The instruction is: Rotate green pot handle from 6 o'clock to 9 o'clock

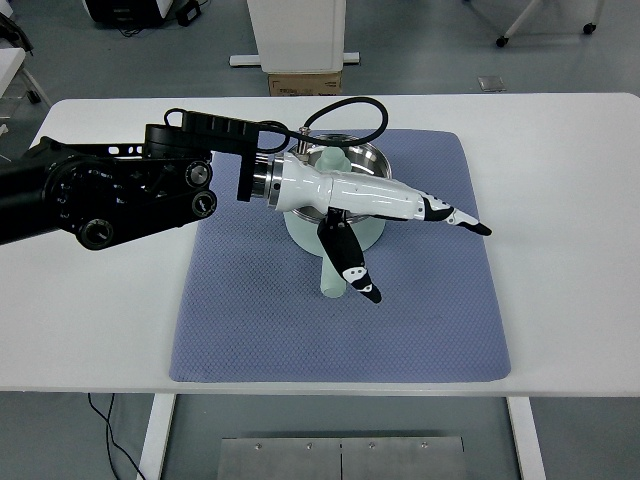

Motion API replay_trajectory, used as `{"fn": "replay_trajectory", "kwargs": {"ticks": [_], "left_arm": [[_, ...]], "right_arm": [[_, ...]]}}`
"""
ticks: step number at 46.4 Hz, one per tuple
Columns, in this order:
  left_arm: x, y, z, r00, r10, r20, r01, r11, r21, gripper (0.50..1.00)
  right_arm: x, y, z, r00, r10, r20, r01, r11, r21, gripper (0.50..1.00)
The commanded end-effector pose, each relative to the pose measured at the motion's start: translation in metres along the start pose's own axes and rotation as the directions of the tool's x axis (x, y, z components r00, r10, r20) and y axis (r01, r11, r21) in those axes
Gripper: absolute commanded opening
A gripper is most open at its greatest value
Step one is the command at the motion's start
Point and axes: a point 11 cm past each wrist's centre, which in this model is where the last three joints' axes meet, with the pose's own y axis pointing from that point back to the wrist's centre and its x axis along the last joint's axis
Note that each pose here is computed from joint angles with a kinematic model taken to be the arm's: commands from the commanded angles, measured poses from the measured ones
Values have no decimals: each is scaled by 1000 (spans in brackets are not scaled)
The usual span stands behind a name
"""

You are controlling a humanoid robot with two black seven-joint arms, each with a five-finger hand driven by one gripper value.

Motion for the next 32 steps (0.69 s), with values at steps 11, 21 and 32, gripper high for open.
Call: {"fn": "replay_trajectory", "kwargs": {"ticks": [11, 21, 32], "left_arm": [[6, 0, 3, 992, -60, 112, 57, 998, 31, 1000], [-4, 3, -4, 976, -148, 162, 136, 987, 81, 1000], [-8, 10, -5, 945, -267, 188, 244, 960, 139, 1000]], "right_arm": [[0, 0, 0, 1000, 0, 0, 0, 1000, 0, 1000], [0, 0, 0, 1000, 1, 0, -1, 1000, 0, 1000], [0, 0, 0, 1000, 0, 0, 0, 1000, 0, 1000]]}}
